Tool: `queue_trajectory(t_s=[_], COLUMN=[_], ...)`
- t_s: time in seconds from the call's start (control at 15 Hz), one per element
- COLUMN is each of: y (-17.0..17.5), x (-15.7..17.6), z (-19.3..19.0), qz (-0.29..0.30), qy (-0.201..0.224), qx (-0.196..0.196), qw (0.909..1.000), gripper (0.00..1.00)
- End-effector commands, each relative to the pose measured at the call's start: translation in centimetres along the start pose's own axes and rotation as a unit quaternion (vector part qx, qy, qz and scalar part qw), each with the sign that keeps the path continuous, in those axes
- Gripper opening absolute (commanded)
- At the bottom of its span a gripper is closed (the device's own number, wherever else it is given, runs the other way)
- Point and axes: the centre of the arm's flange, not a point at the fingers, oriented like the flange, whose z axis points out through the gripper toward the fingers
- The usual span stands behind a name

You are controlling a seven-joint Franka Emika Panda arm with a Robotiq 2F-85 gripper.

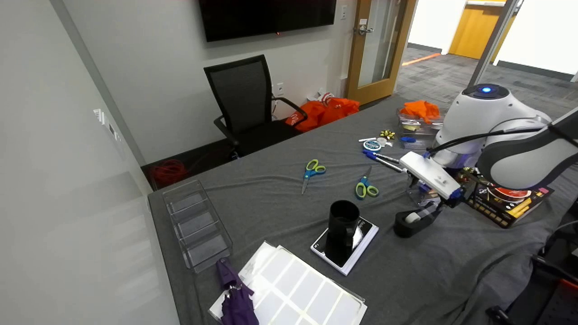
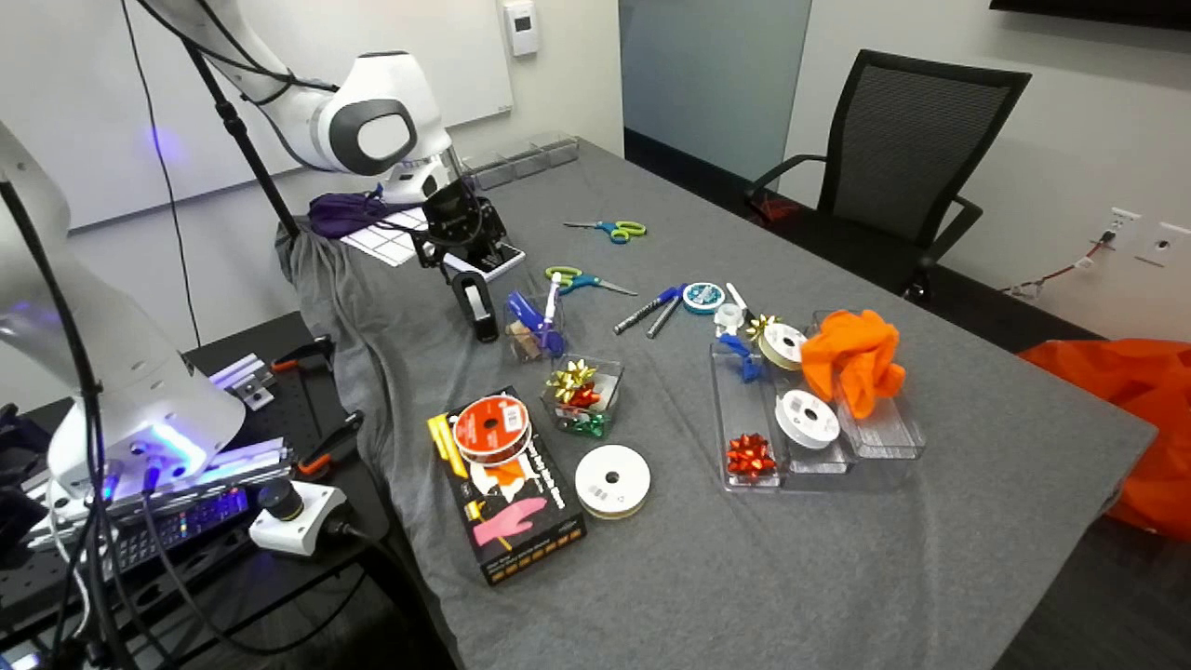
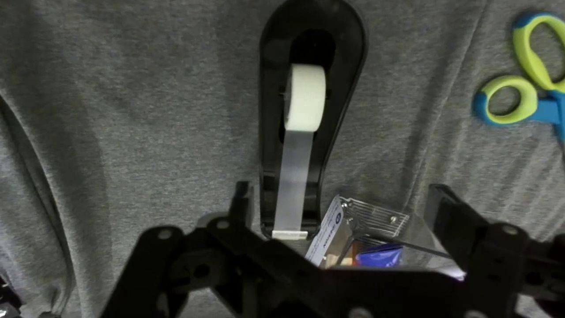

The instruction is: Move the black masking tape dispenser forward

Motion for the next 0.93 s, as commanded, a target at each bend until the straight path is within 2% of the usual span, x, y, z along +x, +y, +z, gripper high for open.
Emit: queue_trajectory(t_s=[0.0, 0.4, 0.87], y=[-0.1, -0.4, 0.5], x=[-0.1, -0.6, -2.9], z=[0.3, 0.3, 2.7], qz=[0.002, 0.002, 0.018], qy=[0.002, 0.0, -0.018], qx=[-0.003, -0.011, -0.036], qw=[1.0, 0.9999, 0.999], gripper=[1.0, 1.0, 1.0])
